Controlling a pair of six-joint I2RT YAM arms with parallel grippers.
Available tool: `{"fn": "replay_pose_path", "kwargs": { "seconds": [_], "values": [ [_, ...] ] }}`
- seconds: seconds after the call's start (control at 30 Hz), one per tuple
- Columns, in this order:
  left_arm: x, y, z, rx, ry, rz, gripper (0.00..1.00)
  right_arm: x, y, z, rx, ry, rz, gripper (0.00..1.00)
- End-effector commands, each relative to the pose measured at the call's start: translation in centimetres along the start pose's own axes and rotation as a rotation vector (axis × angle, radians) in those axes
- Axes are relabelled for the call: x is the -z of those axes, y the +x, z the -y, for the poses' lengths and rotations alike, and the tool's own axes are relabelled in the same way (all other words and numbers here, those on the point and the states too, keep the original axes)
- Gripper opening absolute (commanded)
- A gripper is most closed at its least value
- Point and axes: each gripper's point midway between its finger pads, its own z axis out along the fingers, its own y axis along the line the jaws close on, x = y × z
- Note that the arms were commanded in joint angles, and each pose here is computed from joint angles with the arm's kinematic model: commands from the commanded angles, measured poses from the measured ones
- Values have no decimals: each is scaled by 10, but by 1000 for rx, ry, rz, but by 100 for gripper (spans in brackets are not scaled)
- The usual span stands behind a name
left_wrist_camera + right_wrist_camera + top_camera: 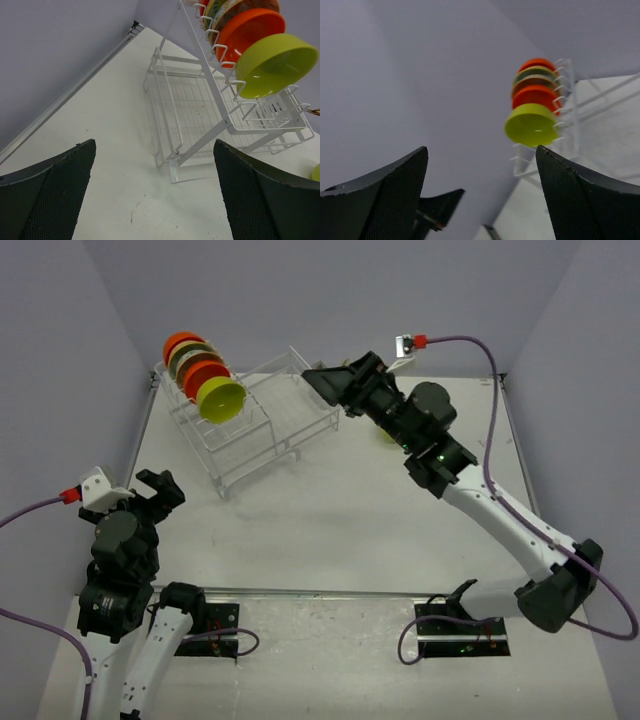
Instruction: Unload the bowls from the dish rack
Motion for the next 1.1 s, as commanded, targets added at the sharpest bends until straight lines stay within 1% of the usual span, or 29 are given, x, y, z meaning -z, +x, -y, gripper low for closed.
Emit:
{"fn": "replay_pose_path", "kwargs": {
  "seconds": [0.0, 0.03, 0.07, 0.1, 0.13, 0.17, 0.2, 0.23, 0.3, 0.33, 0.4, 0.53, 0.57, 0.67, 0.73, 0.77, 0.83, 0.87, 1.07],
  "values": [
    [-1, -5, -1, 27, -16, 25, 100, -52, 54, -3, -376, -71, -20, 87],
    [-2, -5, -1, 26, -19, 23, 100, -57, 71, -18, -414, -86, -41, 86],
    [-2, -5, -2, 25, -23, 21, 100, -78, 99, -19, -460, -8, -30, 86],
    [-2, -5, -2, 25, -23, 21, 100, -80, 94, -14, -460, 10, 2, 85],
    [-2, -5, -2, 25, -25, 22, 100, -84, 96, -32, -501, -7, 8, 84],
    [-2, -4, -2, 25, -25, 20, 100, -90, 101, -30, -530, 19, 16, 84],
    [-2, -5, -2, 26, -25, 22, 100, -99, 116, -14, -544, 85, 11, 87],
    [-2, -5, -2, 26, -23, 21, 100, -104, 116, -25, -578, 75, 13, 88],
    [-2, -4, -2, 25, -22, 20, 100, -114, 131, -17, -586, 109, 1, 88],
    [-2, -4, -1, 25, -19, 19, 100, -117, 132, -24, -592, 97, 4, 88],
    [-2, -4, -1, 25, -19, 19, 100, -122, 137, -24, -590, 106, 1, 87],
    [-1, -5, -2, 28, -18, 24, 100, -131, 143, -21, -585, 152, 38, 84],
    [-1, -6, -2, 29, -18, 25, 100, -133, 141, -14, -577, 180, 70, 83],
    [0, -6, -2, 29, -16, 25, 100, -146, 132, -17, -585, 196, 120, 82],
    [0, -6, -2, 30, -15, 25, 100, -154, 133, -16, -576, 210, 123, 81],
    [0, -6, -2, 30, -17, 27, 100, -161, 146, -3, -561, 249, 110, 81],
    [0, -6, -2, 32, -17, 28, 100, -168, 142, -11, -573, 236, 117, 79],
    [1, -6, -2, 32, -17, 28, 100, -171, 151, -1, -569, 267, 107, 79],
    [1, -7, -2, 36, -14, 31, 100, -185, 149, -3, -569, 261, 130, 76]
  ]
}}
